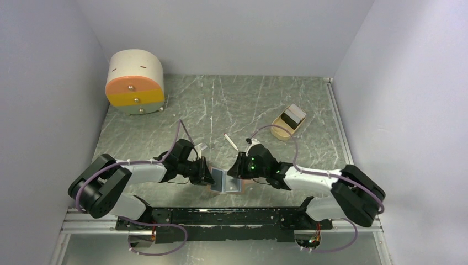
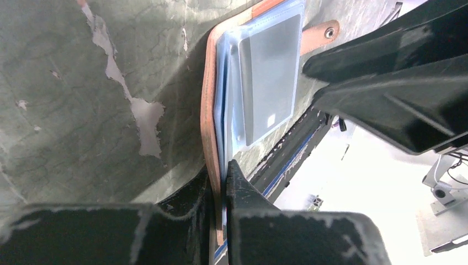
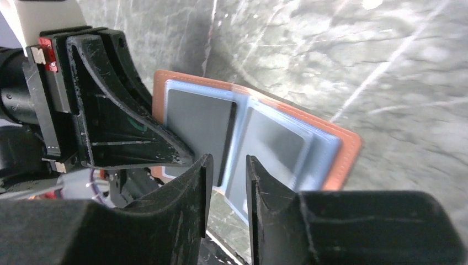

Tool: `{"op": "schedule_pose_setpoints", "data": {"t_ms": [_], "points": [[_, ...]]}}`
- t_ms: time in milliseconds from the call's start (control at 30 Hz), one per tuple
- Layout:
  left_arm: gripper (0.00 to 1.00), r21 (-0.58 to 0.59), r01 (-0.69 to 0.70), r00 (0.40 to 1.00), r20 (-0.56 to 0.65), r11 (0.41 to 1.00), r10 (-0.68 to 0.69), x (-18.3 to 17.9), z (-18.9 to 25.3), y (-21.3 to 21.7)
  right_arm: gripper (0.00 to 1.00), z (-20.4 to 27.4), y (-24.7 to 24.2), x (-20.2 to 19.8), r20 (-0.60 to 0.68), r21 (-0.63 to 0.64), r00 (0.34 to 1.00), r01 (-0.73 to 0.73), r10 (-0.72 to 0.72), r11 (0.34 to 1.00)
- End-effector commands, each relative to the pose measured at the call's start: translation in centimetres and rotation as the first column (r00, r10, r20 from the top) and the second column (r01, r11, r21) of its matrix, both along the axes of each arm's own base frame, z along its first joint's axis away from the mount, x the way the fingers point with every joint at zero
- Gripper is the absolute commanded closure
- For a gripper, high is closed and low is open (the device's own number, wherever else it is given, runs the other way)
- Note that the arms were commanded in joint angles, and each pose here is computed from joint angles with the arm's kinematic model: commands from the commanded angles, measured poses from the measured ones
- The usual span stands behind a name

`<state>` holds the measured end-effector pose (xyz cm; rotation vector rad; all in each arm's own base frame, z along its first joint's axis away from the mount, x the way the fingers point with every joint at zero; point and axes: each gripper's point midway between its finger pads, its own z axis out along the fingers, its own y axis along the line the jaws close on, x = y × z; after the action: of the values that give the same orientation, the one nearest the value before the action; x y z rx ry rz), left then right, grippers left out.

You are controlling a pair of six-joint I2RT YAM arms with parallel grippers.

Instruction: Put the credit cards into the card holder

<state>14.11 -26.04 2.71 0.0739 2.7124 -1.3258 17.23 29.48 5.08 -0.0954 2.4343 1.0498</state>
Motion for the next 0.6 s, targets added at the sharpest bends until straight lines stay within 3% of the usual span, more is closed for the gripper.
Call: {"op": "schedule_pose_setpoints", "data": {"t_ms": [0,333,567], "points": [[0.91,0.049,-0.009,0.999,0.042,0.999,0.007,0.9,0.5,0.5,0.67,-0.2,-3.9,1.4,0.071,-0.164,0.989,0.139,-0.129,0.976],[0.88,0.136,-0.032,0.998,0.060,0.990,0.024,1.1,1.1,1.8,0.56,-0.5,-9.0,1.0,0.105,-0.235,0.955,0.296,-0.279,0.926],[0.87,0.150,-0.031,0.998,0.053,0.988,0.023,1.0,1.2,1.9,0.60,-0.8,-9.2,0.9,0.098,-0.171,0.952,0.302,-0.289,0.938]]}}
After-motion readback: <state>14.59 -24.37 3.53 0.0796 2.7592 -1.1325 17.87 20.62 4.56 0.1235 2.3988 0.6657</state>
